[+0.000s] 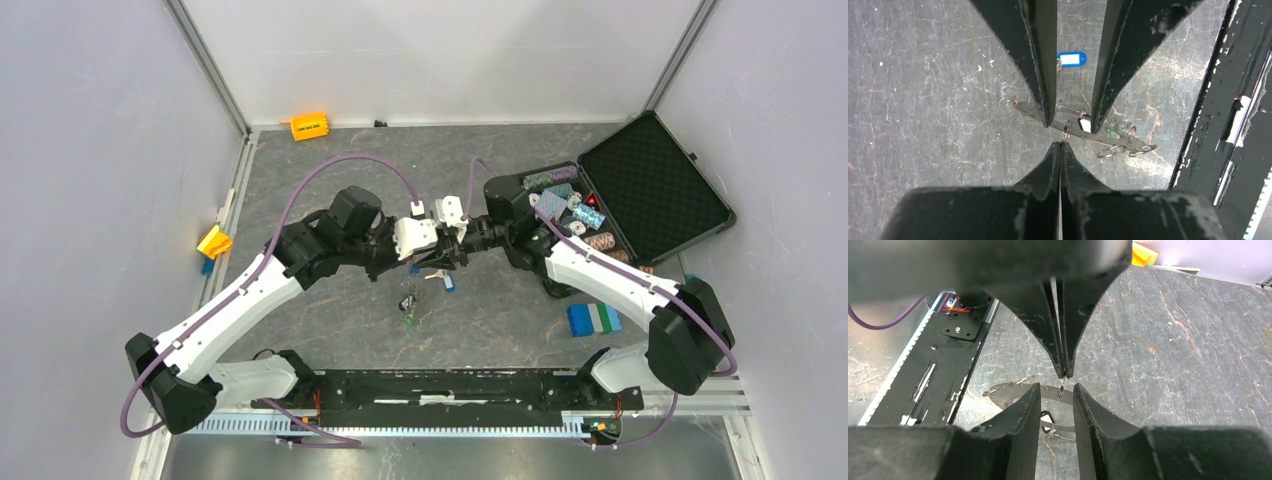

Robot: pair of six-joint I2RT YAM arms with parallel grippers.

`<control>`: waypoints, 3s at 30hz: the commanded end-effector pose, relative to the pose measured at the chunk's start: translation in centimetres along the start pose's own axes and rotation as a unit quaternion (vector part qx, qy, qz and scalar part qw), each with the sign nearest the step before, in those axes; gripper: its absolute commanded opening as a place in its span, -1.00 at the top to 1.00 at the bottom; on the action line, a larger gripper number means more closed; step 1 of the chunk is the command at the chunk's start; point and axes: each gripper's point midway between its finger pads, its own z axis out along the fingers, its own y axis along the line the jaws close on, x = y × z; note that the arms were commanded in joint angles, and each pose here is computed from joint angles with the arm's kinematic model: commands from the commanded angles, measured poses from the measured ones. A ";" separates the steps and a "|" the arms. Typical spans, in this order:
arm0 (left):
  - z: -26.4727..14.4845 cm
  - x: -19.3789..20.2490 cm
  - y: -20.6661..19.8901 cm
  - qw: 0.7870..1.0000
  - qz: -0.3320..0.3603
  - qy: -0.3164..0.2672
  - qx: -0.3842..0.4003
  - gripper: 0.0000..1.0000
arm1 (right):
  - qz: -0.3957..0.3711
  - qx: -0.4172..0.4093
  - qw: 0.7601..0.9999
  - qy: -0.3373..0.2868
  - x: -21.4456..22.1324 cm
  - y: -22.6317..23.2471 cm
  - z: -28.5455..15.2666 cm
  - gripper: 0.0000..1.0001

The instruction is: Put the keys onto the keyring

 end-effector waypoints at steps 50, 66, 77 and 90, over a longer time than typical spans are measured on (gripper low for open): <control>-0.8 -3.9 0.0 0.995 0.011 -0.100 -0.005 0.95 | 0.030 0.042 0.999 -0.014 -0.5 -1.9 -0.7 1.00; -0.6 -4.6 -0.7 0.993 0.044 -0.103 0.032 0.96 | 0.030 0.045 0.998 -0.015 -0.1 -1.7 -1.0 0.48; -0.4 -4.4 -0.5 0.994 0.033 -0.105 0.020 0.95 | 0.016 0.030 0.999 -0.035 -1.4 -0.9 -2.0 0.49; -0.4 -4.7 -0.2 0.994 0.028 -0.108 0.014 0.96 | 0.025 0.023 0.999 -0.039 -1.0 -0.5 -1.8 0.61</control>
